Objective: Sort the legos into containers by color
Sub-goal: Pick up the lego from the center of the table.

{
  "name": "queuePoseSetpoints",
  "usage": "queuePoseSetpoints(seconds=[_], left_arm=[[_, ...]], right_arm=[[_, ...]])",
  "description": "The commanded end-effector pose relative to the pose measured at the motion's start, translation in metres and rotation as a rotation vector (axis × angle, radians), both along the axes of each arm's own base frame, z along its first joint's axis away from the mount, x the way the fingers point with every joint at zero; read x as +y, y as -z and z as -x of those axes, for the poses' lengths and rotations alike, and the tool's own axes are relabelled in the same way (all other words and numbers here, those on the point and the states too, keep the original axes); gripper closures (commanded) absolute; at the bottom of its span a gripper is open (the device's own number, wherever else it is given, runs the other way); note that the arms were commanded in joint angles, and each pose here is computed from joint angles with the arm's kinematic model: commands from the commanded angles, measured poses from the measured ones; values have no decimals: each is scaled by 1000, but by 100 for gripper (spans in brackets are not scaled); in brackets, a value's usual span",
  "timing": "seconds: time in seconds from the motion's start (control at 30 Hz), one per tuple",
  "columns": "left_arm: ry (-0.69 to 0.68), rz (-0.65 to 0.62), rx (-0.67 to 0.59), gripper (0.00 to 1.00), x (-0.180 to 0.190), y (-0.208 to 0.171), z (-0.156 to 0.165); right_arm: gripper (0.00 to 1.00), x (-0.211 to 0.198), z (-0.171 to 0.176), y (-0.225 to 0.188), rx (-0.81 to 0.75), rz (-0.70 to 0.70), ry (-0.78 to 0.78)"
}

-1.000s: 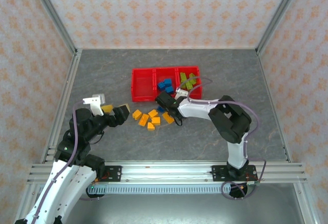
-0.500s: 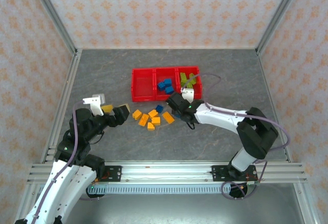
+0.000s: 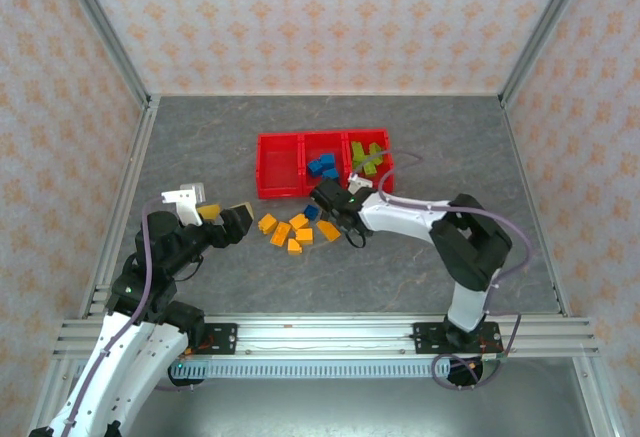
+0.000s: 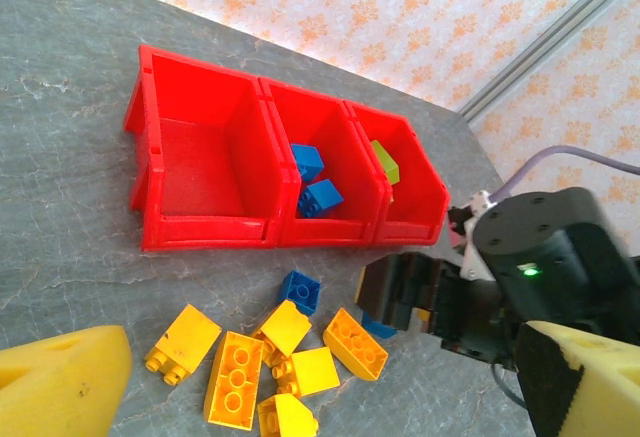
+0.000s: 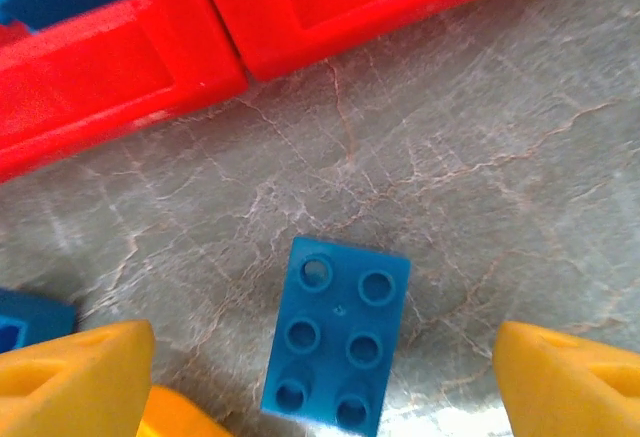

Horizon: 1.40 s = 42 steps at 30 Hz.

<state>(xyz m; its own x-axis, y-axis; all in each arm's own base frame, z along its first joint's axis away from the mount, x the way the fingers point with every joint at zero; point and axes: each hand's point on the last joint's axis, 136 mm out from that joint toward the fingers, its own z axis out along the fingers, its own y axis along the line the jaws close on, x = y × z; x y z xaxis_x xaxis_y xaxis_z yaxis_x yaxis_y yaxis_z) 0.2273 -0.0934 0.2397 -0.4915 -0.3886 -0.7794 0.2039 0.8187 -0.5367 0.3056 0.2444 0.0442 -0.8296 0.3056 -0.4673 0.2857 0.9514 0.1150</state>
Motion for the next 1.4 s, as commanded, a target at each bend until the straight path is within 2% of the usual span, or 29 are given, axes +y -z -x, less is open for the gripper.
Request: queuePoseSetpoints(seconds=[0.0,0.2,0.63,0.73,0.83,0.97,1.17,1.37], left_arm=[[-4,1,-46,0,1,-8,-1],[-1,3,-49,1,1,-9,-1],[-5,2,-43,1,1,-7,-1],[-7,1,-43,1,1,-7,-1],[-7,1,-40,1,1,-7,-2],[-7,0,-38,1,1,-6,-2],[-12,-1,-34,1,2,-5,-3],[-13,-3,-28,1,2,-4,-4]], right_arm=[[13,-5,-4,0,-8,55,50],[19,-13,-8,7,-15,102,58],[35,-32,-12,26,10,102,63],[48,-36,-10,29,17,121,53],[51,-42,-6,33,29,147,50],[66,-44,-3,30,25,144,35],[86,-35,-11,-6,-33,110,-21],[90,-26,-39,-90,-205,92,-37]])
